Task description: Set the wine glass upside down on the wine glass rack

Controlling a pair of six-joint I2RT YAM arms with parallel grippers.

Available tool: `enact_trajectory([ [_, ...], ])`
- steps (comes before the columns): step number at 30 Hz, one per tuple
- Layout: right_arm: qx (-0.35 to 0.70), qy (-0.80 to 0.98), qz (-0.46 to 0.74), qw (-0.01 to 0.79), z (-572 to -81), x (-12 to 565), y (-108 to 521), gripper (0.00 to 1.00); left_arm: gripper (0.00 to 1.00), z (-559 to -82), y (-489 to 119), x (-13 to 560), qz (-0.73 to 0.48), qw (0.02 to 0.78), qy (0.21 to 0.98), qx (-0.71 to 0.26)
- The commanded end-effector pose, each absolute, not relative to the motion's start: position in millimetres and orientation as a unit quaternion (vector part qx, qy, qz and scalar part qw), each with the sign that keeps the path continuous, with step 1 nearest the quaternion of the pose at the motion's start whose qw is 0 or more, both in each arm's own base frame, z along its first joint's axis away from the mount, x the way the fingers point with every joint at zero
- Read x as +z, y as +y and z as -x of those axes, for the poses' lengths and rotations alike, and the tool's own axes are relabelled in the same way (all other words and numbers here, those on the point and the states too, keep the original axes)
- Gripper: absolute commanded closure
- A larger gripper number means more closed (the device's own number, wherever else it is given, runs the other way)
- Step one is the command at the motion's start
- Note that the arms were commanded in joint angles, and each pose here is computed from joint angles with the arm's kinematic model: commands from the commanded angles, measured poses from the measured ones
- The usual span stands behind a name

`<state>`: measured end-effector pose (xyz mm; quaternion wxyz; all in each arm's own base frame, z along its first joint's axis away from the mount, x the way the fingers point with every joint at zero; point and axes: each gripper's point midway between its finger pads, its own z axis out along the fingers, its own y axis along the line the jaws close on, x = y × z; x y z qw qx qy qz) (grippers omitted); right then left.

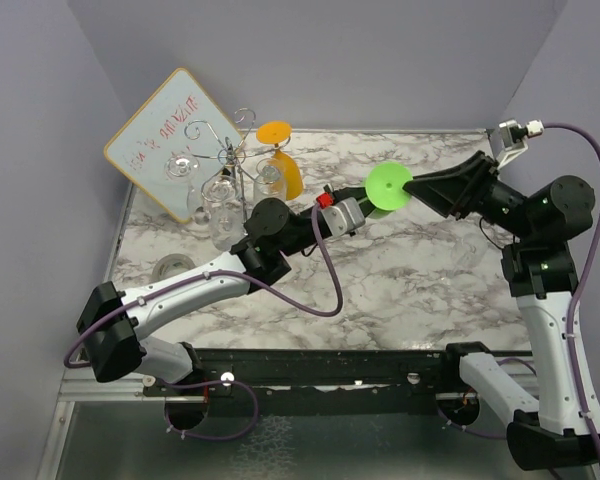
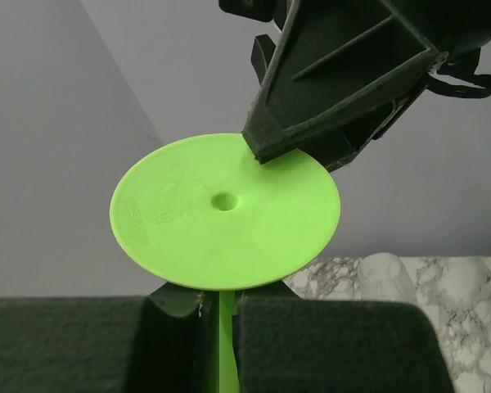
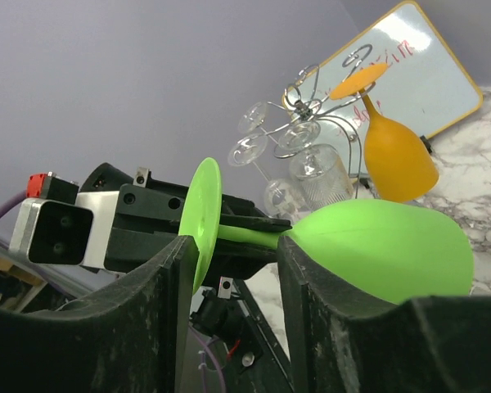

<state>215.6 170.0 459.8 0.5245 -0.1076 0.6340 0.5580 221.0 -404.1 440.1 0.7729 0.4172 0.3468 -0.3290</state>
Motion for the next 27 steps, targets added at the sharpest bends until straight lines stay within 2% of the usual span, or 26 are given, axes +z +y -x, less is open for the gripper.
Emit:
enact_trajectory([
  [1,0.553,0.663,0.105,0.493,-226.5,442.8,173.1,0.54,1.00,-230.0,-408.1,446.5,-0.402,0.779,0.364,-0.314],
  [3,0.569,0.660,0.116,0.476,-225.5,439.9,177.0,0.58,1.00,-225.4,-411.7,444.7,-0.413,0.775,0.357,-0.318],
  [7,0.581,0.657,0.121,0.464,-222.8,437.7,179.6,0.73,1.00,-221.5,-415.4,441.8,-0.425,0.770,0.350,-0.321],
  [9,0.585,0.651,0.127,0.466,-220.9,441.6,180.0,0.83,1.00,-220.2,-417.3,437.6,-0.432,0.766,0.350,-0.324],
  [11,0.591,0.649,0.126,0.463,-219.8,443.3,180.8,0.98,1.00,-220.0,-417.4,436.2,-0.431,0.763,0.353,-0.327],
  [12,0.589,0.649,0.120,0.466,-221.6,443.8,180.0,0.99,0.93,-221.8,-417.0,435.5,-0.426,0.763,0.360,-0.327],
  [14,0.577,0.653,0.101,0.479,-229.0,443.4,176.4,0.99,0.56,-229.9,-412.8,435.9,-0.399,0.765,0.386,-0.327],
  [15,0.570,0.660,0.090,0.481,-232.4,440.0,174.7,0.99,0.43,-235.0,-408.6,435.4,-0.384,0.766,0.402,-0.324],
  [17,0.561,0.663,0.077,0.489,-238.3,437.7,172.1,0.99,0.26,-246.0,-399.4,431.7,-0.346,0.761,0.446,-0.321],
  [21,0.549,0.665,0.061,0.503,-249.6,432.7,168.4,0.99,0.12,-243.9,-391.3,414.5,-0.305,0.704,0.529,-0.362],
  [27,0.539,0.662,0.068,0.517,-252.3,431.1,166.9,0.99,0.09,-216.3,-384.1,414.1,-0.218,0.589,0.615,-0.477],
])
